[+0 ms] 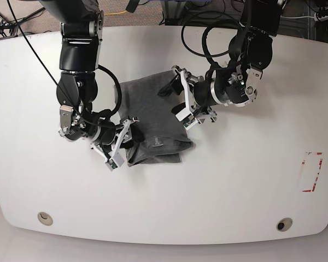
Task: Fold the T-shirt properly
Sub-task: 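Square the folded shirt with both grippers pushing its sides, then grasp the folded shirt's middle with the left gripper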
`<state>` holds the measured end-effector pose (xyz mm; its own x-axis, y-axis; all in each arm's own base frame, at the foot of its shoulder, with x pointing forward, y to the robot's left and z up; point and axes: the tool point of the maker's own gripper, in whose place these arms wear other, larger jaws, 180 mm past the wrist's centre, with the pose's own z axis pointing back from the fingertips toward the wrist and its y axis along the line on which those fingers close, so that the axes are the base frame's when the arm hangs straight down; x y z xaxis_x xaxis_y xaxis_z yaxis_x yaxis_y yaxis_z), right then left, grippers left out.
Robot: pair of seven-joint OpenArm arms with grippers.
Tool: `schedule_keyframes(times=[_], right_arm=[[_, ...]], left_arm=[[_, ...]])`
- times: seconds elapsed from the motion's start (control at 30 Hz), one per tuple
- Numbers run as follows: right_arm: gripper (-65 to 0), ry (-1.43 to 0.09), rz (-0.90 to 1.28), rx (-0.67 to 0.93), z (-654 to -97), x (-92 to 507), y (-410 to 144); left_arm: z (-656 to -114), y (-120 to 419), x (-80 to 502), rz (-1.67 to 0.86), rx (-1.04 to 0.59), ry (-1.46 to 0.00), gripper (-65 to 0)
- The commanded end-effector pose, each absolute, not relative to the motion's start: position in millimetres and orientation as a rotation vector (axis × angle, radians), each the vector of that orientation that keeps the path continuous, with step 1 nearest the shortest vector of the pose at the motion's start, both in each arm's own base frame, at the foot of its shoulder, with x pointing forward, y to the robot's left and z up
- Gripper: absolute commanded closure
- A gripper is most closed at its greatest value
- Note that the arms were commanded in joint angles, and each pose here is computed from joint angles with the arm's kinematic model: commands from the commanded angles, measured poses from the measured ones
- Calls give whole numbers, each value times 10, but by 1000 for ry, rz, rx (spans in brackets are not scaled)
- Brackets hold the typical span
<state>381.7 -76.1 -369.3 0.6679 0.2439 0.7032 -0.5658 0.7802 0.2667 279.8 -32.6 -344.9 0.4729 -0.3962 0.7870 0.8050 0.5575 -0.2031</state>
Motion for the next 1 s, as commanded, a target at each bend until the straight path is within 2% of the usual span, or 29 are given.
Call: schedule_keyframes(times=[0.0, 0.23, 0.4, 0.73, 0.97], right_arm=[[-233, -815, 443, 462, -3297, 4024, -983], [-233, -880, 352, 378, -2989, 4150, -1467], [-233, -894, 278, 300, -2857, 4124, -1925], [-233, -914, 179, 236, -2796, 4048, -2422], [-233, -915, 114, 213, -2799, 3972, -2664]], left_arm=[[-3264, -499, 2872, -786, -666, -818, -349], [-3354, -758, 2926, -831, -624, -799, -349], [-3239, -1104, 2941, -879, -618, -854, -350], [-3308, -1193, 3321, -553, -509, -968, -357], [-3490, -1081, 3501, -308, -388, -1054, -463]])
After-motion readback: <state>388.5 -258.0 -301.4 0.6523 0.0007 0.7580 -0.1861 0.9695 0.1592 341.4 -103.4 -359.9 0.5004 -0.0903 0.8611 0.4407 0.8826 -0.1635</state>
